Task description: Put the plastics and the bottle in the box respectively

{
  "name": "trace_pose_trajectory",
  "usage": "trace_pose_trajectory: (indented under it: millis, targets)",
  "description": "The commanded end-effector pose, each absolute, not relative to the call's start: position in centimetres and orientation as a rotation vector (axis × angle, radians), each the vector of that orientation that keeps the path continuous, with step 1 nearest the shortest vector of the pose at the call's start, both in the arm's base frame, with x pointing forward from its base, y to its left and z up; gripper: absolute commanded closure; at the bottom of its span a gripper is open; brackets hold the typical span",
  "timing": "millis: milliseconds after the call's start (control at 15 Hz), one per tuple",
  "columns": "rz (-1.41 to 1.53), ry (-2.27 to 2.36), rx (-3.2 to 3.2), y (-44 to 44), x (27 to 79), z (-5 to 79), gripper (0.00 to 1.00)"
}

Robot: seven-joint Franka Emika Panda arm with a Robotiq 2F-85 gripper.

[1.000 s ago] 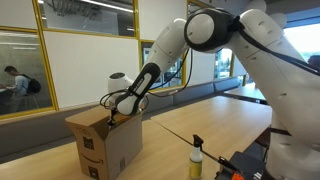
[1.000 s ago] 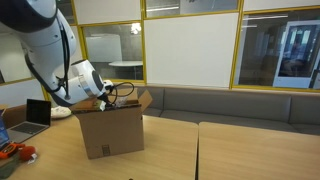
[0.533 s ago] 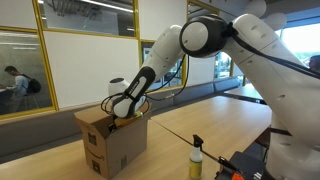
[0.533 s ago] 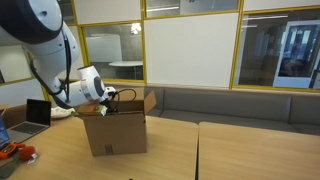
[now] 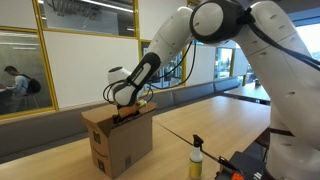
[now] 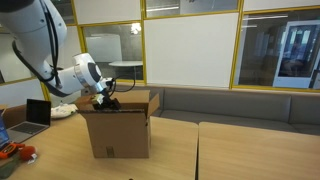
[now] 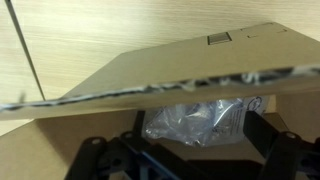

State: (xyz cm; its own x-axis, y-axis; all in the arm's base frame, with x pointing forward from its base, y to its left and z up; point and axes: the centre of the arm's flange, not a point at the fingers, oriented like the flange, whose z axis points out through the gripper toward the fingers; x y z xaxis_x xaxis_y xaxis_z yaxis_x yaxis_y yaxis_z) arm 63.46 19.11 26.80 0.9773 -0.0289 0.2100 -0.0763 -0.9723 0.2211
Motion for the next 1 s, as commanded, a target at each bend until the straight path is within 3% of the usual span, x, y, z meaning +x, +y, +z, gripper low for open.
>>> trace_pose_trajectory:
  millis: [0, 400, 933]
  targets:
    - [0.329, -0.124, 2.818, 18.4, 58.8, 33.6, 0.01]
    - [0.321, -0.294, 2.668, 15.2, 51.2, 41.5, 0.00]
    - [0.187, -0.529, 2.594, 10.8, 39.4, 41.2, 0.00]
